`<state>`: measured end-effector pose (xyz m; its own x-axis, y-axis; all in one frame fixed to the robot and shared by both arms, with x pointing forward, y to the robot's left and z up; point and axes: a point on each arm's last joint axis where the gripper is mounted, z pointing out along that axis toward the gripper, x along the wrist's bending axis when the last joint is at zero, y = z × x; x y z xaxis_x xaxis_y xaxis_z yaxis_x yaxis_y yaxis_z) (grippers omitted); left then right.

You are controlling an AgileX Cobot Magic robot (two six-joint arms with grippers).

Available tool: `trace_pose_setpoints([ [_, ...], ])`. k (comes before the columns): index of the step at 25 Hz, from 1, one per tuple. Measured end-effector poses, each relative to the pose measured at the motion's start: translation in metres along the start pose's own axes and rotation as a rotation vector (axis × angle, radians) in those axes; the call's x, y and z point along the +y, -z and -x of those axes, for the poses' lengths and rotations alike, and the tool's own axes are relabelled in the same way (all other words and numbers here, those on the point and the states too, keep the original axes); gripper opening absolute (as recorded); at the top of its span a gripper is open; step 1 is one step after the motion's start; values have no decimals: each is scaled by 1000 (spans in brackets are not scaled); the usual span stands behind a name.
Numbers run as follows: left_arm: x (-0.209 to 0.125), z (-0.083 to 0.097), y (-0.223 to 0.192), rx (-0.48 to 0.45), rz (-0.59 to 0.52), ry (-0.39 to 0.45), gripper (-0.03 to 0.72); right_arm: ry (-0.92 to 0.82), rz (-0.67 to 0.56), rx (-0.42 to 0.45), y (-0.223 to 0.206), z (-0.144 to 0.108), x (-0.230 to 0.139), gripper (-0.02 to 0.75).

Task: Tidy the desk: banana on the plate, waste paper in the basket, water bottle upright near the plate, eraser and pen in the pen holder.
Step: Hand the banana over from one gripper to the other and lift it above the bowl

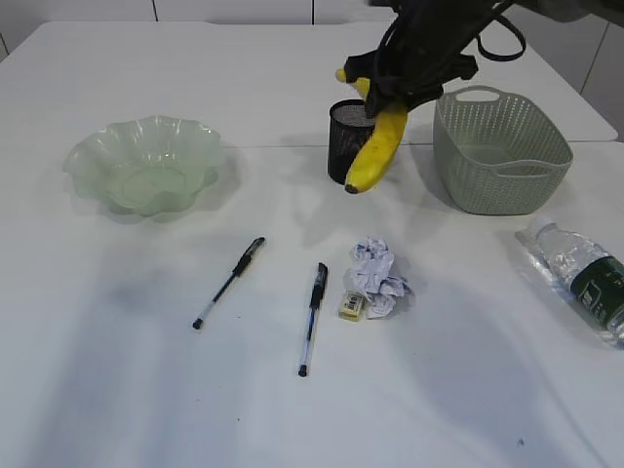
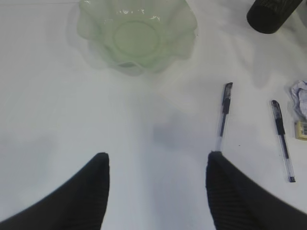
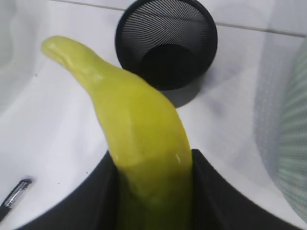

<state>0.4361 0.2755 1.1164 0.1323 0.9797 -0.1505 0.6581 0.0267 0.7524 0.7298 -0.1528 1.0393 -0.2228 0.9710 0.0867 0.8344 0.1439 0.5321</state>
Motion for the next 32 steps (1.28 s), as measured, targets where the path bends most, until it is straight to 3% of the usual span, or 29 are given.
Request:
trace_pose_setpoints([
  [7, 1, 9, -15, -128, -26, -20, 442, 92, 49, 169, 12, -16, 8, 269],
  [20, 10, 33, -77, -519, -89, -64, 442, 337, 217, 500, 47, -48, 18, 269],
  [26, 30, 43, -95, -686, -71, -65, 442, 357, 298, 605, 70, -57, 23, 269],
  [32, 49, 45, -94, -706, -8, -75, 442, 331, 284, 745, 80, -67, 20, 269],
])
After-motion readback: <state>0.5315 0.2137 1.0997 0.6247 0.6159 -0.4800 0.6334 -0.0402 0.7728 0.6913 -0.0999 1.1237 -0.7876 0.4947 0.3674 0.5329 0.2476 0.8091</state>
